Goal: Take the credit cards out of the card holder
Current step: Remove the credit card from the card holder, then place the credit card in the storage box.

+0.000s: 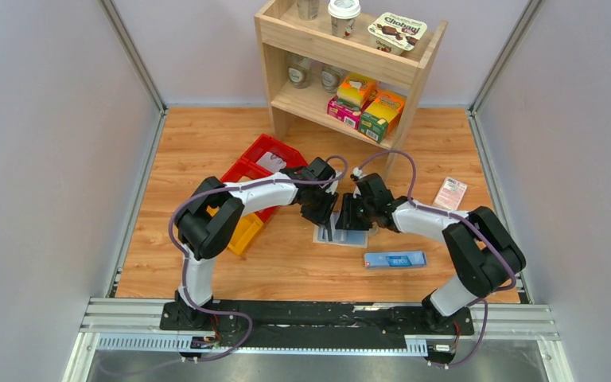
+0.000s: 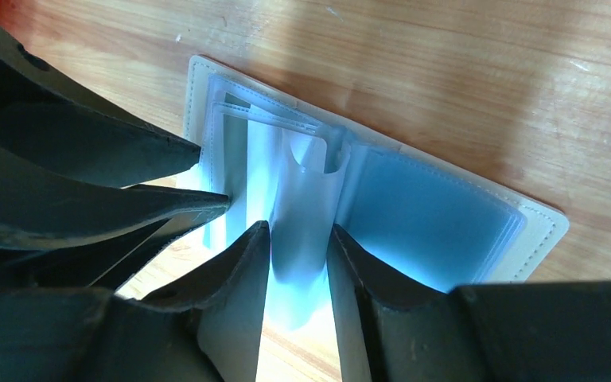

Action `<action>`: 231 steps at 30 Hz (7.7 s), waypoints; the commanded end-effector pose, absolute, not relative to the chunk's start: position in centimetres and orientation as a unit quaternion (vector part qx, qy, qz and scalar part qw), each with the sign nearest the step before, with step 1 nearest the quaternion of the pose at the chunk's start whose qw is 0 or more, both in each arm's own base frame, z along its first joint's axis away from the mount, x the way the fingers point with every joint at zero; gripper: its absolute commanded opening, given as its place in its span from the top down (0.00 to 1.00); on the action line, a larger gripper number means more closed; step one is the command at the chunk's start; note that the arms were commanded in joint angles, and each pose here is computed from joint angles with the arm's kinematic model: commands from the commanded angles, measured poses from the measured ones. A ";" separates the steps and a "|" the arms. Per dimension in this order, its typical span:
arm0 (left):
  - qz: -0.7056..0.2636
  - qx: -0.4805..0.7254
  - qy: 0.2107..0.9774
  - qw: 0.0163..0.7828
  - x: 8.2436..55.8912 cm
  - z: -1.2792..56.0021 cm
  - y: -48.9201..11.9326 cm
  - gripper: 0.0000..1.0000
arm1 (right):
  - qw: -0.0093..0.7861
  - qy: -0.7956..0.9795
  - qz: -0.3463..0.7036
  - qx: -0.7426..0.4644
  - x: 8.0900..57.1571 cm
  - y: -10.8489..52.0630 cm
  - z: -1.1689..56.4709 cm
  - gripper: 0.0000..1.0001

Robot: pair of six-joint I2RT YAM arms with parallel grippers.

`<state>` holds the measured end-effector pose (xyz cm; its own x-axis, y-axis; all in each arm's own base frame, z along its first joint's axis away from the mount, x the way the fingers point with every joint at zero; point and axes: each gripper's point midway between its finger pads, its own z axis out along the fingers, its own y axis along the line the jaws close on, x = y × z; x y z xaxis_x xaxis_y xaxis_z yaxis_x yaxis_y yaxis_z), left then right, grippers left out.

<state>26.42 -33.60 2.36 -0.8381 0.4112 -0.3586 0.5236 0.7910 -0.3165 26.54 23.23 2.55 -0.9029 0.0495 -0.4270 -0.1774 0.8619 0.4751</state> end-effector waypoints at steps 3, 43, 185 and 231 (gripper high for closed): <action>-0.036 0.277 0.956 0.094 25.6 -1.9 -29.2 0.62 | 0.229 0.962 0.145 -0.021 26.8 20.3 2.5 0.58; -0.074 0.250 0.961 0.086 24.8 -2.0 -30.5 0.66 | 0.293 0.877 0.381 -0.020 28.1 23.6 5.1 0.59; -0.167 0.136 0.949 0.232 30.8 14.2 -30.4 0.37 | 0.465 0.843 0.263 -0.062 26.9 15.9 14.8 1.00; -0.451 -0.094 0.871 0.169 28.1 24.8 -32.9 1.00 | 0.720 0.630 0.032 -0.290 24.0 27.5 23.0 0.99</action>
